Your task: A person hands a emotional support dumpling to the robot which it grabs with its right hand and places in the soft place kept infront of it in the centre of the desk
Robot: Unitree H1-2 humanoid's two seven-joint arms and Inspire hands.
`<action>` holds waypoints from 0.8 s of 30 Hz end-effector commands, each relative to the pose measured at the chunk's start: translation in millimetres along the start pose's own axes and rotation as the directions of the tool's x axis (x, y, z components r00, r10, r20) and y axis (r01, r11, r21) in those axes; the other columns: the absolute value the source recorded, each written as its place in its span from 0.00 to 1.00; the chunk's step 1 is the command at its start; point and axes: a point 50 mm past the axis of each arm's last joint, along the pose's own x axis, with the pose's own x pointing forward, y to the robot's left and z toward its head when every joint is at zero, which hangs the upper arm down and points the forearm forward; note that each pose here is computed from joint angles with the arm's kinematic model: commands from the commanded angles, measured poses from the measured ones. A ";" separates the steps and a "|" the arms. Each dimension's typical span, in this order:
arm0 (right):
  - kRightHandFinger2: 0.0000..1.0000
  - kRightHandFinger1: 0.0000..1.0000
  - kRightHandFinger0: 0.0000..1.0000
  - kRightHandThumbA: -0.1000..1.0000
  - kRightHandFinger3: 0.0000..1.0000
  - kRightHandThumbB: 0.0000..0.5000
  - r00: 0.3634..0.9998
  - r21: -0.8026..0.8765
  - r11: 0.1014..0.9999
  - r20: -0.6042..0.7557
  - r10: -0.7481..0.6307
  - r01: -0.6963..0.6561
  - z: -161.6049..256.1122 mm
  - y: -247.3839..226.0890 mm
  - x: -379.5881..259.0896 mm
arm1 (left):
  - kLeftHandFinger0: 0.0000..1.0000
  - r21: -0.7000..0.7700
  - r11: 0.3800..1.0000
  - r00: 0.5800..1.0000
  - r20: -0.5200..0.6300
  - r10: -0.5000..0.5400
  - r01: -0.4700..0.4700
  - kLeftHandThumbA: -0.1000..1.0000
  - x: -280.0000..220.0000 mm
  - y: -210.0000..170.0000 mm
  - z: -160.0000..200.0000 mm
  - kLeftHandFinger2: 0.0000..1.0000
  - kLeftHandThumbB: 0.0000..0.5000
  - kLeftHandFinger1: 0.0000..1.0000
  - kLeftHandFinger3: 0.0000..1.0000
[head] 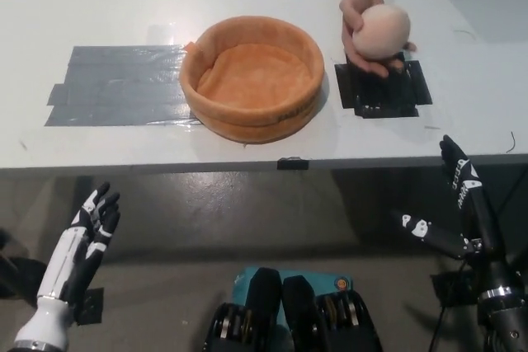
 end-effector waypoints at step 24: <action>1.00 1.00 1.00 0.94 1.00 0.66 0.952 -0.166 0.975 0.292 -0.091 0.144 90.6 -24.5 35.6 | 1.00 0.000 1.000 1.000 0.020 -0.009 0.009 0.89 -15.9 -0.2 -3.3 1.00 0.10 1.00 1.00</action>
